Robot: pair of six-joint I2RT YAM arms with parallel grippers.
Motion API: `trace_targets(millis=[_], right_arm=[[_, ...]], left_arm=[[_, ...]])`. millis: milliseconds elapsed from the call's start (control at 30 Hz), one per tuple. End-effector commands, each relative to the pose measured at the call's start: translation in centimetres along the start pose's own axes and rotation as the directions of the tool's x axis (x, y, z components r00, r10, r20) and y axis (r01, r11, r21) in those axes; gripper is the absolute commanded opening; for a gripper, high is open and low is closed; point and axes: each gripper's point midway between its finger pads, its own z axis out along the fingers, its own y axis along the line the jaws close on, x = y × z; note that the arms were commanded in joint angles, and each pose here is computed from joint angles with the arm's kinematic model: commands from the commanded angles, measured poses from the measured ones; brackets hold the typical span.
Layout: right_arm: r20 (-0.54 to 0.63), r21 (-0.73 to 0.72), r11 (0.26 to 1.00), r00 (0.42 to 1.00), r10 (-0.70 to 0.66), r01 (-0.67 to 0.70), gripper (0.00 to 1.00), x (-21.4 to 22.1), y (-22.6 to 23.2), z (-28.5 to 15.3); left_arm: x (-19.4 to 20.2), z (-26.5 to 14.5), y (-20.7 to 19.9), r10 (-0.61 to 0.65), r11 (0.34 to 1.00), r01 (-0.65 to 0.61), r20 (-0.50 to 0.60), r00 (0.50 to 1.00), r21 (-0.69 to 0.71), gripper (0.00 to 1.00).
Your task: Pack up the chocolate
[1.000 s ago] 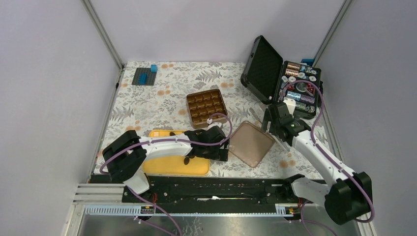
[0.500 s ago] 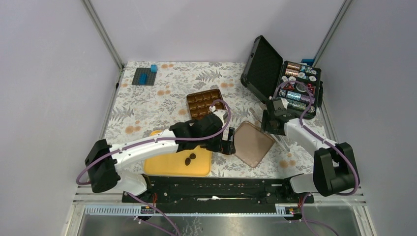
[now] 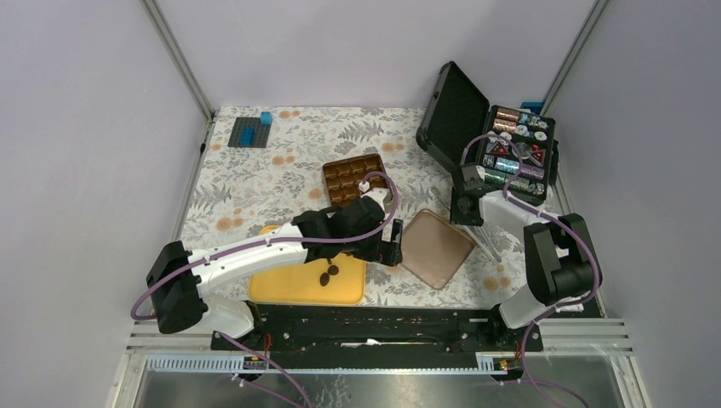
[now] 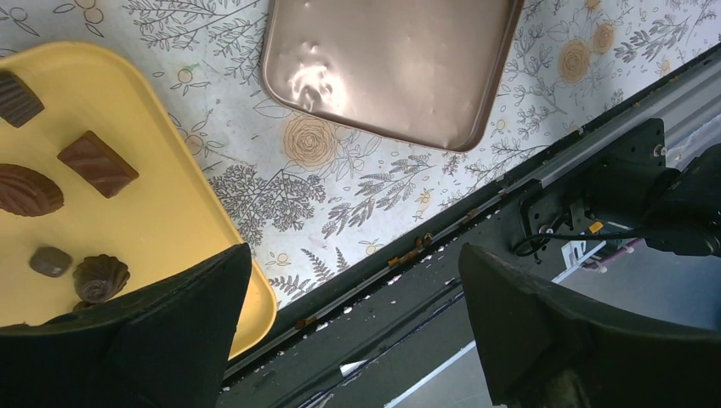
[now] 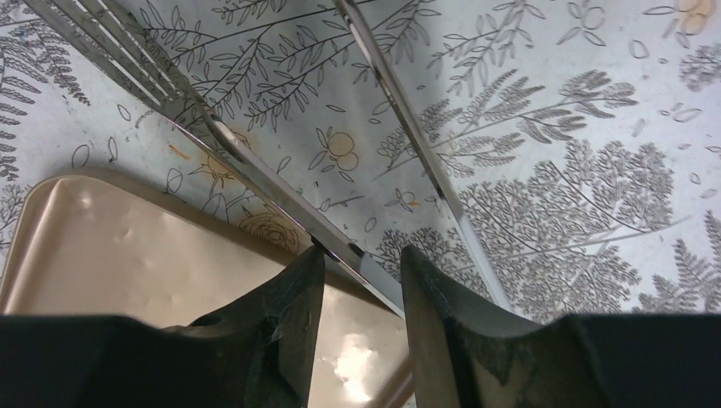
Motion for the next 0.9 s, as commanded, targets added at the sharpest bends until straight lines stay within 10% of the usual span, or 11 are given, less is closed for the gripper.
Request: trace_targets(millis=[0,367,867], right_arm=[[0.006,-0.033,0.999,1.000,-0.021,0.021,0.44,-1.2,1.0,0.8],[-0.074,-0.221,0.974,0.995,-0.073,0.055,0.20,0.0,5.2,1.4],[-0.035,-0.267,0.949,0.983,-0.182,0.166,0.19,-1.6,10.8,1.5]], left_arm=[[-1.9,-1.5,-0.5,0.002,1.000,-0.003,0.082,0.997,0.011,0.99],[-1.7,-1.1,0.0,0.002,1.000,-0.001,0.074,0.997,-0.016,0.99],[-2.0,-1.2,0.3,0.000,0.999,0.003,0.080,0.997,-0.034,0.99]])
